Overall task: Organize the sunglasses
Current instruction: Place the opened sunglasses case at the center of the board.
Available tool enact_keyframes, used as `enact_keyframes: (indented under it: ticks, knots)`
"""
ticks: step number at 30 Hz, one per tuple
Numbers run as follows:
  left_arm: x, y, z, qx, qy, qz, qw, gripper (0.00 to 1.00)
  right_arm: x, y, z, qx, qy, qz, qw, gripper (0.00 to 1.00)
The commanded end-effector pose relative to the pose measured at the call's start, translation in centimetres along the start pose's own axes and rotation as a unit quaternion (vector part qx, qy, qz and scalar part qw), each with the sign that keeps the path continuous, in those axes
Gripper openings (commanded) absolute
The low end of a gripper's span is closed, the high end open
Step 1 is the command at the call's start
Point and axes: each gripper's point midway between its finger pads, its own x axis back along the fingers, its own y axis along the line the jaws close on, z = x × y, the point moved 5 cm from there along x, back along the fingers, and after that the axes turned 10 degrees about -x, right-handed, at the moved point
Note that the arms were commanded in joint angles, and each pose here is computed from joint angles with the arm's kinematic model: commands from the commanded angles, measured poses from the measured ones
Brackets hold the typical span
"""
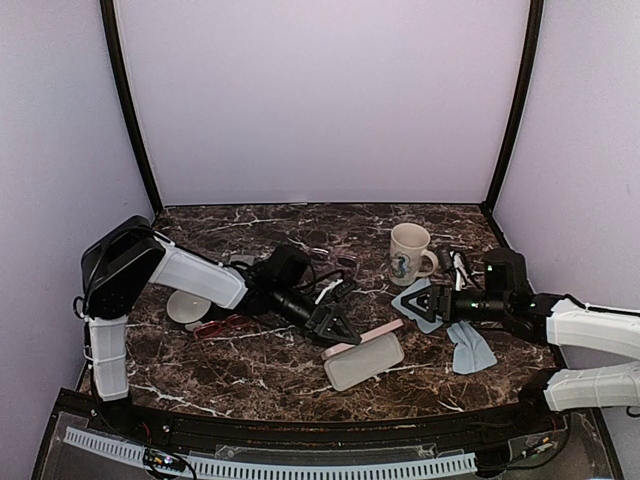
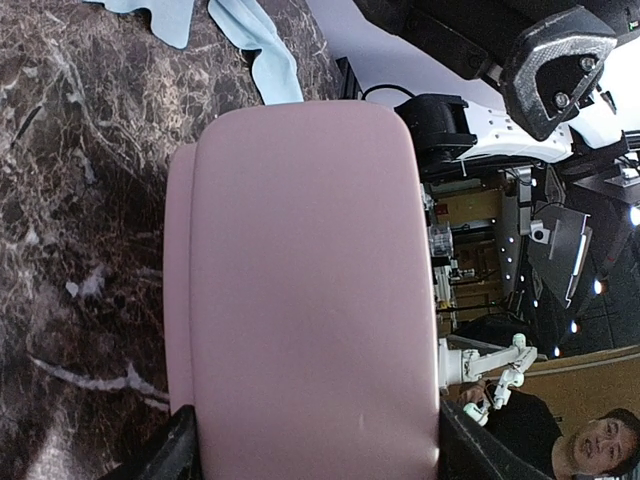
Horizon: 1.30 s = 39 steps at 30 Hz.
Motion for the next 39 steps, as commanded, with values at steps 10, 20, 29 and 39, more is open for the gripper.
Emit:
enact_keyframes:
  ticks: [10, 20, 29, 39]
  knots:
    - [0.0, 0.2, -1.6, -0.012, 0.001, 0.019, 1.0, 0.4, -0.2, 0.3, -0.4, 0.009, -0.006, -0.013, 1.0, 0.76]
    - [0.2, 0.8, -1.3, -0.011, 0.006, 0.001, 1.0, 0.65, 0.0, -0.4, 0.4, 0.002, -0.005, -0.009, 1.0, 0.76]
    - [0.3, 1.0, -1.4, -0.011, 0.009, -0.006, 1.0, 0.85, 0.0, -0.8, 1.2, -0.008, -0.003, -0.014, 1.0, 0.76]
    - [0.5, 1.3, -1.4, -0.012, 0.01, -0.013, 1.0, 0.97, -0.2, -1.4, 2.0, -0.019, 0.001, -0.016, 1.0, 0.76]
